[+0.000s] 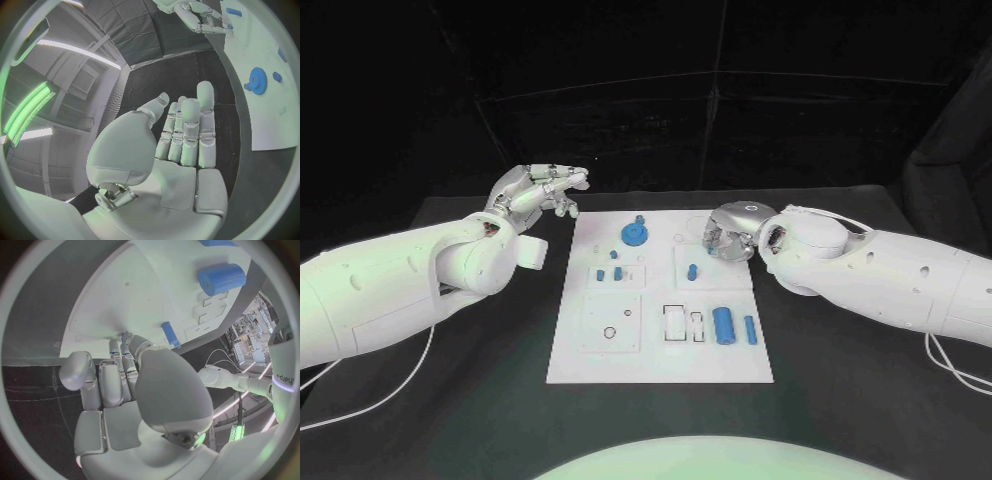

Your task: Assemble the parts on the task board

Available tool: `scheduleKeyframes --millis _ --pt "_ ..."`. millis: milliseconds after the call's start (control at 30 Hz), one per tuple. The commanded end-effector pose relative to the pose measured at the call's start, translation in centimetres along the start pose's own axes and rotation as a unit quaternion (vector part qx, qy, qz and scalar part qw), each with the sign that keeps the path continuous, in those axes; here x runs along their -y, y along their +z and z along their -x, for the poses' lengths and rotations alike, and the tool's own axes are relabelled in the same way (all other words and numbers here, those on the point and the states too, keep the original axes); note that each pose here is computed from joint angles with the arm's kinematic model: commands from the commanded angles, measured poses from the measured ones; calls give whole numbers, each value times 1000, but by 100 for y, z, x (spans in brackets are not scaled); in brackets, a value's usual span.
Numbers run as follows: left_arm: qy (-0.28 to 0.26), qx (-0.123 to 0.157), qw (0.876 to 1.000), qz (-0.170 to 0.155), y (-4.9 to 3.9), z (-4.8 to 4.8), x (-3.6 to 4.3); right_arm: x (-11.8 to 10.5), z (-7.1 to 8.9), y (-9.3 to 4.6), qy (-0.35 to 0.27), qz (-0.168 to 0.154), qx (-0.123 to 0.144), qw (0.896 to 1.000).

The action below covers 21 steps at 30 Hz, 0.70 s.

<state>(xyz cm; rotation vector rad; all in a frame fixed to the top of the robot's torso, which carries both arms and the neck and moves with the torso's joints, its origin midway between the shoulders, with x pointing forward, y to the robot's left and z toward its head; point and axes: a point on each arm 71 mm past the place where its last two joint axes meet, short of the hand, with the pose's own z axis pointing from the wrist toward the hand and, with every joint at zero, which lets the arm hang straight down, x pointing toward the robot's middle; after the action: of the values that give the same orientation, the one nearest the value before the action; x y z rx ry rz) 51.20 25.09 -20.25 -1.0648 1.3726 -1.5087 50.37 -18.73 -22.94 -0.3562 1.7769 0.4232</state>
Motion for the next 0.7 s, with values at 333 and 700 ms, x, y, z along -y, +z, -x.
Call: scheduleKeyframes --millis 333,700 --pt "-8 -3 1000 -2 4 8 4 -24 -49 15 -11 2 -26 1000" --pt "-7 -1 1000 2 6 30 -4 -29 -33 16 -15 -6 -13 1000"
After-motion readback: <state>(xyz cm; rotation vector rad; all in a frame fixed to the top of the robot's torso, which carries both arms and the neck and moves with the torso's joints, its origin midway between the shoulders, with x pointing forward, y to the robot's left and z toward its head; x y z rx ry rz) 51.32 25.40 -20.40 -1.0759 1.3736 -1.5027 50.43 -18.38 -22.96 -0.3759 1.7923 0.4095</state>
